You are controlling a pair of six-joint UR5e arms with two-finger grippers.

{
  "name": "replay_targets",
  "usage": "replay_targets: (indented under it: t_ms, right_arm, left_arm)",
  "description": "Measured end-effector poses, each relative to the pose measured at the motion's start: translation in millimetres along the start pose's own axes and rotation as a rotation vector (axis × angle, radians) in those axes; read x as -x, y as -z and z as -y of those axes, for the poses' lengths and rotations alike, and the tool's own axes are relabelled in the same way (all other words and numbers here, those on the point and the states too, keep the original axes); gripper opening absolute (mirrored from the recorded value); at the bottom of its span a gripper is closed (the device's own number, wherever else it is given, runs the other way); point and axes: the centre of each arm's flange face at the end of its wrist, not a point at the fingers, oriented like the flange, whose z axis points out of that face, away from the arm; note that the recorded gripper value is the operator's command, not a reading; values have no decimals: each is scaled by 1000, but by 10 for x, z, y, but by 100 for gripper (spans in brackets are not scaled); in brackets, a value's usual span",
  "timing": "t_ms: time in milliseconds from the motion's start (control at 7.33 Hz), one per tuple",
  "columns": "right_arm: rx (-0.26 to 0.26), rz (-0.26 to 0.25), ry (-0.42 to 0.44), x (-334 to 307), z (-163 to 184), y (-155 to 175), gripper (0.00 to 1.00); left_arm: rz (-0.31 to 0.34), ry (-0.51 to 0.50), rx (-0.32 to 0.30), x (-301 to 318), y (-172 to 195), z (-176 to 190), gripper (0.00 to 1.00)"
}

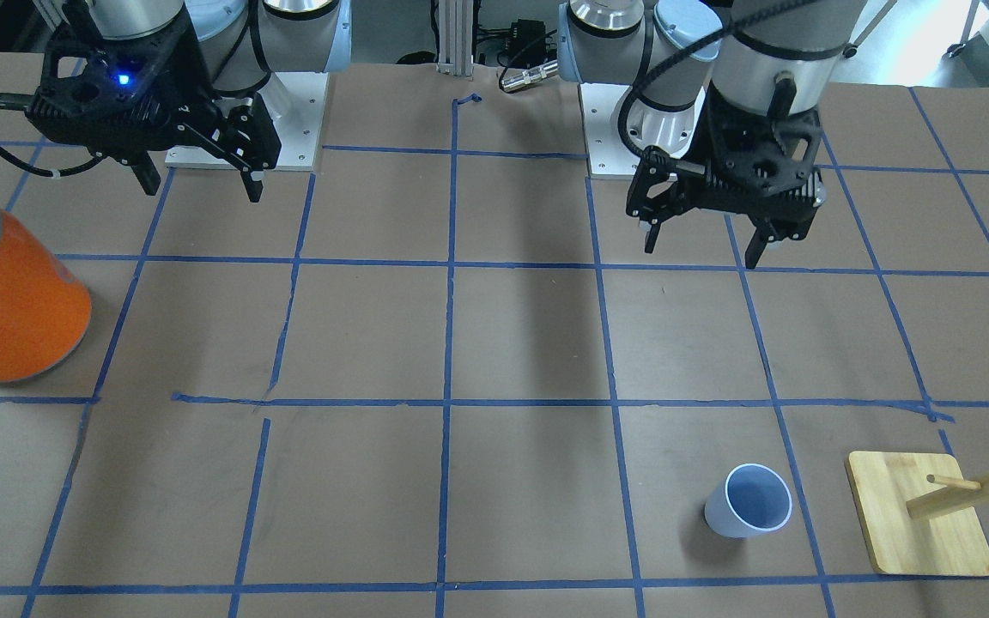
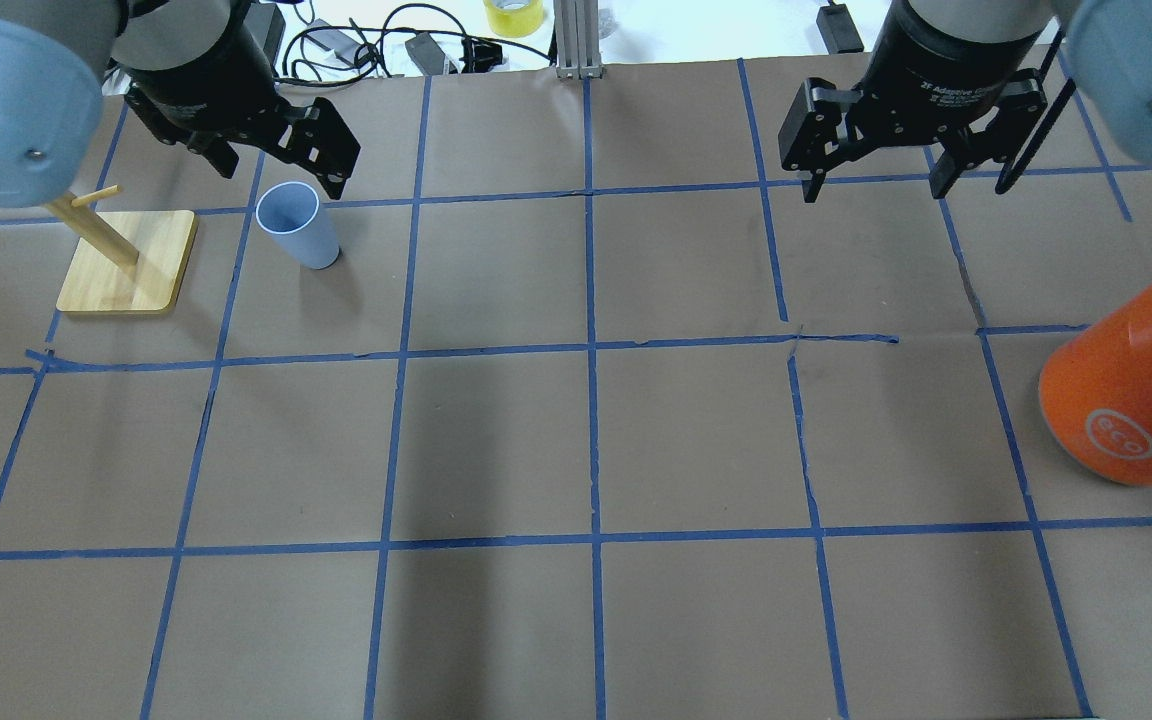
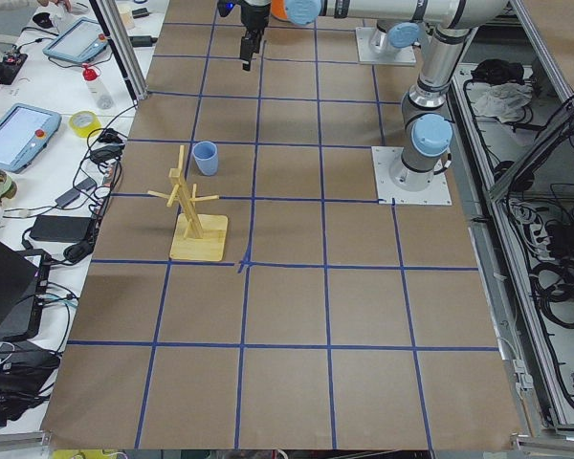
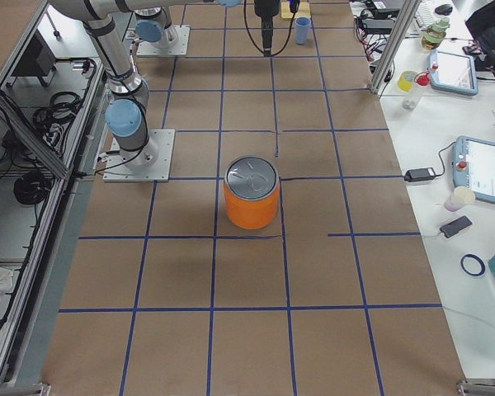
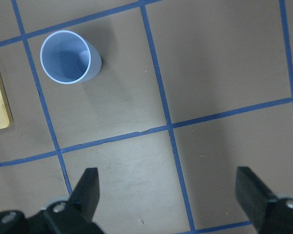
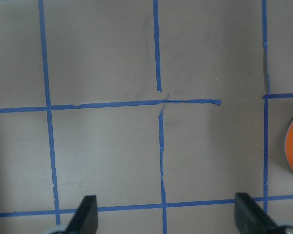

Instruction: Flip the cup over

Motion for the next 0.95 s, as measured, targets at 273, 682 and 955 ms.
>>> replay_targets:
  t_ms: [273,682,955]
  right_arm:
    - [0,0,1,3,-1,0,100]
    - [-1,0,1,4,-5,5,100]
    - [-1,0,1,4,-6,7,100]
  left_arm:
    - [-2,33,8,150,21,-69,100]
    - [-16,72,39,273,112,-197,100]
    - [-65,102,40,330,129,-227,100]
